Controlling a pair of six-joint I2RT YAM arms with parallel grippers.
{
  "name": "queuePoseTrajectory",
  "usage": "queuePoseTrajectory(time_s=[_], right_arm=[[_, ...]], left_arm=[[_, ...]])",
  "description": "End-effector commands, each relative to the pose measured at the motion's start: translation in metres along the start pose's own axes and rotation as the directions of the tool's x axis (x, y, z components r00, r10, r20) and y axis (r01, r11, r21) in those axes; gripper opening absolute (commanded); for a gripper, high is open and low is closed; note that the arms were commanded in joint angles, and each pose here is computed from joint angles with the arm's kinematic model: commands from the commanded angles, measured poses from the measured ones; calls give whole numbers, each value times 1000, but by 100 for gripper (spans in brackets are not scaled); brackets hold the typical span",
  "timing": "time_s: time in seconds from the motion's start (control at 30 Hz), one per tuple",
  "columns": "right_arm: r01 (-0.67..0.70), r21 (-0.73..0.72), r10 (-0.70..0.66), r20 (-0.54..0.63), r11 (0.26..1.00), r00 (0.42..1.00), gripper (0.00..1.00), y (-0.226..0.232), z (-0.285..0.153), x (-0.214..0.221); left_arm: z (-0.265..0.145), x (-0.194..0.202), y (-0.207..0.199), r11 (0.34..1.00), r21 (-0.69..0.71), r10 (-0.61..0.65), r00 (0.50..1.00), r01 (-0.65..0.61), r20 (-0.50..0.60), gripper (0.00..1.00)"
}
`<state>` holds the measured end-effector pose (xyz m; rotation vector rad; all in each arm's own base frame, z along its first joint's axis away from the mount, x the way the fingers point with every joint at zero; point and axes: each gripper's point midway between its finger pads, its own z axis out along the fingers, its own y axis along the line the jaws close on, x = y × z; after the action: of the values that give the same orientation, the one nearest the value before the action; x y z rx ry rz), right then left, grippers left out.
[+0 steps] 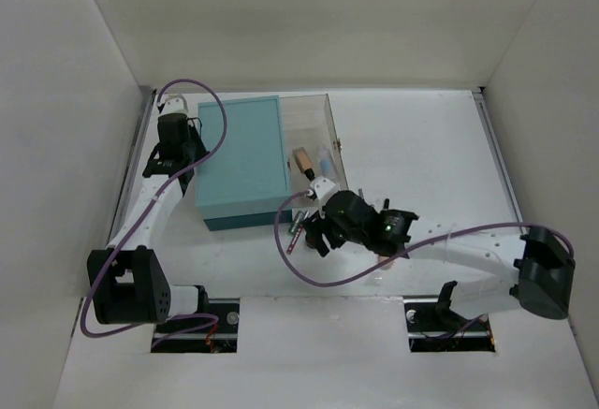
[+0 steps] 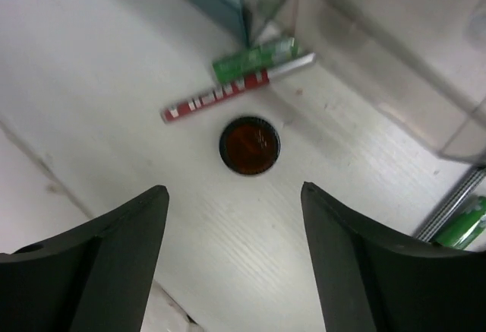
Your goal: Organize the makeup
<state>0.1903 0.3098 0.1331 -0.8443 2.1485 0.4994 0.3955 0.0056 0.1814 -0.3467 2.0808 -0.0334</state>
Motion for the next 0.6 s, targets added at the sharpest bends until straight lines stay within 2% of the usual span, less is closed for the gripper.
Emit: queuePoseTrajectory(time_s=[0.0, 0.1, 0.33, 0.5, 0.57], right_arm=[[36, -5, -36, -137, 999, 990, 83, 1, 16, 50], [37, -1, -37, -151, 999, 988, 89, 2, 37, 61], [36, -10, -37, -113, 999, 993, 92, 6, 71, 54], [3, 27, 0, -105, 1000, 995, 91, -5, 90, 53], [-6, 37, 9, -94, 999, 996, 83, -8, 95, 49]], left_arm=[[-8, 23, 5, 1000, -2, 13, 997, -14, -76, 15], [-7, 25, 6, 1000, -4, 14, 997, -14, -81, 15], [-6, 26, 5, 1000, -4, 15, 996, -16, -86, 15], [-7, 25, 6, 1000, -4, 14, 996, -15, -83, 15], [-7, 25, 6, 1000, -4, 14, 996, -15, -83, 15]])
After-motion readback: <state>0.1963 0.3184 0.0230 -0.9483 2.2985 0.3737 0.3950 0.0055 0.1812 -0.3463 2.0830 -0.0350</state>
